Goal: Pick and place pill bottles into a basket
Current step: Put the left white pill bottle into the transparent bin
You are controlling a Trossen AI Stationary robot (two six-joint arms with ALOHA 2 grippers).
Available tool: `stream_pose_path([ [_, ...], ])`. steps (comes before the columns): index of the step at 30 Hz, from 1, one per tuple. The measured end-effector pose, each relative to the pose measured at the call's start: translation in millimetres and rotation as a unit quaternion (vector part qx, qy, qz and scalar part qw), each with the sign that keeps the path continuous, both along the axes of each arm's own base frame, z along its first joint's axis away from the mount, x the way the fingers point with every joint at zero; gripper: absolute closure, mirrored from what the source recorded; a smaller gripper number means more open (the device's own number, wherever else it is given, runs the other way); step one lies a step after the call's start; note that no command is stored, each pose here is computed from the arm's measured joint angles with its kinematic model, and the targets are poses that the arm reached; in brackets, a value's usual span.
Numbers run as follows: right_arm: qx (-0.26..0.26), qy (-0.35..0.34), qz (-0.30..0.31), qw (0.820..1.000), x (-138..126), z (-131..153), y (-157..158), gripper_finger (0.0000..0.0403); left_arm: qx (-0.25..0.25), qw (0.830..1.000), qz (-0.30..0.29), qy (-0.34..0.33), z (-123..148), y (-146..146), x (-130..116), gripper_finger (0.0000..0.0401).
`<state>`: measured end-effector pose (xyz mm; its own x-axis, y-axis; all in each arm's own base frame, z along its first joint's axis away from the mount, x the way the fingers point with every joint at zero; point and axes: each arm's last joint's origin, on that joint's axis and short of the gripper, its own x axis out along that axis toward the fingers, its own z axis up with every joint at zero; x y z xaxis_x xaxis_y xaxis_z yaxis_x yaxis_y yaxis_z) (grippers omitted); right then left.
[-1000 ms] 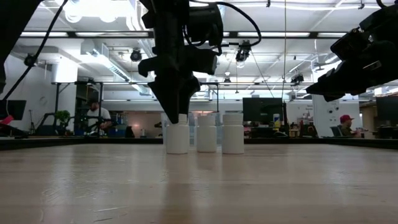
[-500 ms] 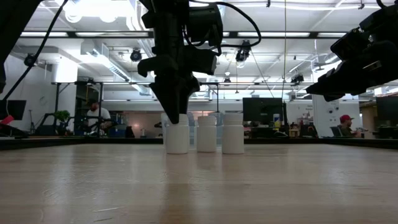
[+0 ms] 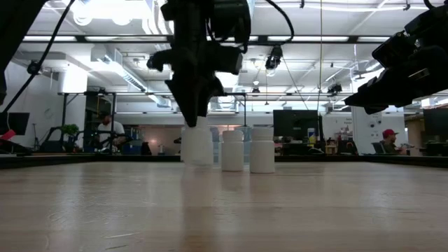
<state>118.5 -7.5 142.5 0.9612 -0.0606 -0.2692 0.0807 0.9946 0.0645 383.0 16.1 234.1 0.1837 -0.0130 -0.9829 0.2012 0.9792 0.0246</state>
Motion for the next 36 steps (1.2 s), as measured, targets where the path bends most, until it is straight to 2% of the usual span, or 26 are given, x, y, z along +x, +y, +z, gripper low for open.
stream_pose_path([
  [9, 0.000, 0.000, 0.000, 1.000, 0, 0, 0, 0.0394, 0.014, 0.998, -0.044, -0.053, 55, 4, 8, 0.0257],
  [15, 0.000, 0.000, 0.000, 1.000, 0, 0, 0, 0.0394, 0.039, 0.993, -0.054, -0.098, 85, 29, 9, 0.0257],
  [27, 0.000, 0.000, 0.000, 1.000, 0, 0, 0, 0.0394, 0.063, 0.990, 0.011, -0.124, 88, 108, -2, 0.0257],
  [36, -0.002, 0.000, 0.000, 1.000, 0, 0, 0, 0.0394, 0.045, 0.992, -0.003, -0.121, 75, 113, -1, 0.0257],
])
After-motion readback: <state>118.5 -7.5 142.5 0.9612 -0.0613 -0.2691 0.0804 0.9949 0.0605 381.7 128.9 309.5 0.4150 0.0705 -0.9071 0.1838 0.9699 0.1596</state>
